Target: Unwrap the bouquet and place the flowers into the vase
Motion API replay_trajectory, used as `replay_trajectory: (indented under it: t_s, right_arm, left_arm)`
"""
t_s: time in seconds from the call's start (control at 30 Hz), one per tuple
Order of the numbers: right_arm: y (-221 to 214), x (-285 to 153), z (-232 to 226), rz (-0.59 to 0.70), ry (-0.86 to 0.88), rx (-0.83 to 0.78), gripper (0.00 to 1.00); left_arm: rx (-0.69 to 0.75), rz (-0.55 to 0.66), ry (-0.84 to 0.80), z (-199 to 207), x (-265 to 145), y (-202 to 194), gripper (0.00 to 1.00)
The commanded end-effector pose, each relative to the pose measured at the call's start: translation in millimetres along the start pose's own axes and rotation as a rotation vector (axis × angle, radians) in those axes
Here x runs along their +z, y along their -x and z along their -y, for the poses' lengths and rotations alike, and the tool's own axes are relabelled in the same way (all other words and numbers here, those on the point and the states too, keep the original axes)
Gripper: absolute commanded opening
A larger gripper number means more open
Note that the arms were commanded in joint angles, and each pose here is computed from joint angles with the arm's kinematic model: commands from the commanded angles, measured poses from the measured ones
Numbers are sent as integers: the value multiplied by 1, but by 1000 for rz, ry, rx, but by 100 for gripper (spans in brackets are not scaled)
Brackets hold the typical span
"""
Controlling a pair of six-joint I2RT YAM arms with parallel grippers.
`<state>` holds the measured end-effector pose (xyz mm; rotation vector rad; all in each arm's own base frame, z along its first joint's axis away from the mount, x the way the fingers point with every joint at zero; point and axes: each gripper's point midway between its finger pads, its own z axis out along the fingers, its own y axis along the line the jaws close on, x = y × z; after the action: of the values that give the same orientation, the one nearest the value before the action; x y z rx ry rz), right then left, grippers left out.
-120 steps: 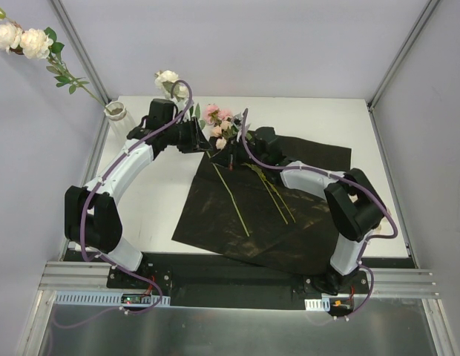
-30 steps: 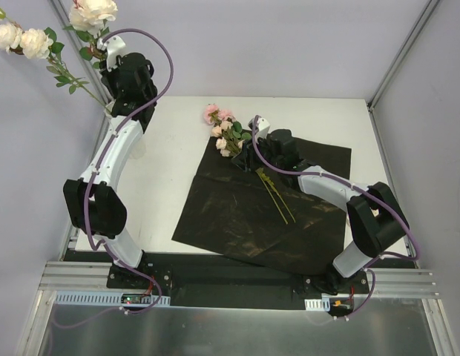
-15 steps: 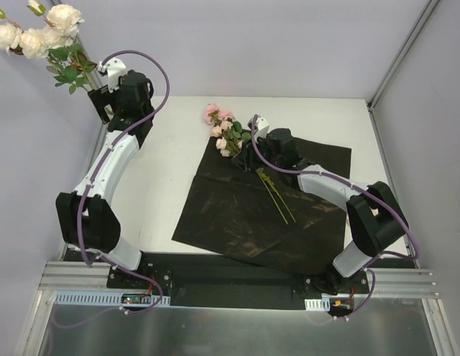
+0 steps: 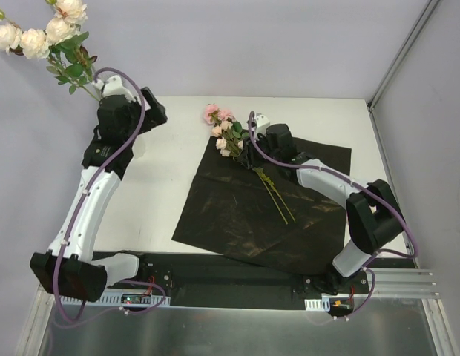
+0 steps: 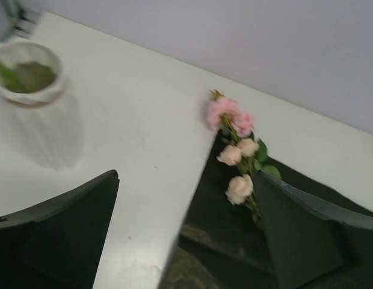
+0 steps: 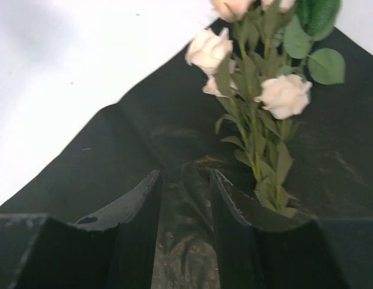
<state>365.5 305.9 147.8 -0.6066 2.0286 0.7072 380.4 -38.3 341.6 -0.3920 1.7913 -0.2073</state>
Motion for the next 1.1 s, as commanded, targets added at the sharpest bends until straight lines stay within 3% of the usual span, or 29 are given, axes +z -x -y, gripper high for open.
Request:
replay_trajectory:
  t_s: [0.0, 0.23, 0.33, 0.5, 0.67, 1.07]
  right_arm:
    - [11, -8, 36, -29, -156, -13, 40]
    - [-36, -23, 76, -222, -319, 42, 42]
    - [-52, -27, 79, -299, -331, 41, 42]
    - [-69, -34, 92, -413, -391, -2, 37]
    - [-86, -45, 95, -504, -396, -37, 29]
    - [-111, -31, 97, -635, -333, -75, 32]
  left_arm:
    - [-61, -377, -327, 68, 11, -93, 92]
    - [-42, -749, -660, 147, -12, -184, 84]
    - [-17, -835, -711, 155, -30, -207, 82]
    - [47, -814, -816, 176, -64, -202, 84]
    - [52, -817, -833, 179, -71, -203, 85]
    - [18, -891, -846, 182, -72, -216, 85]
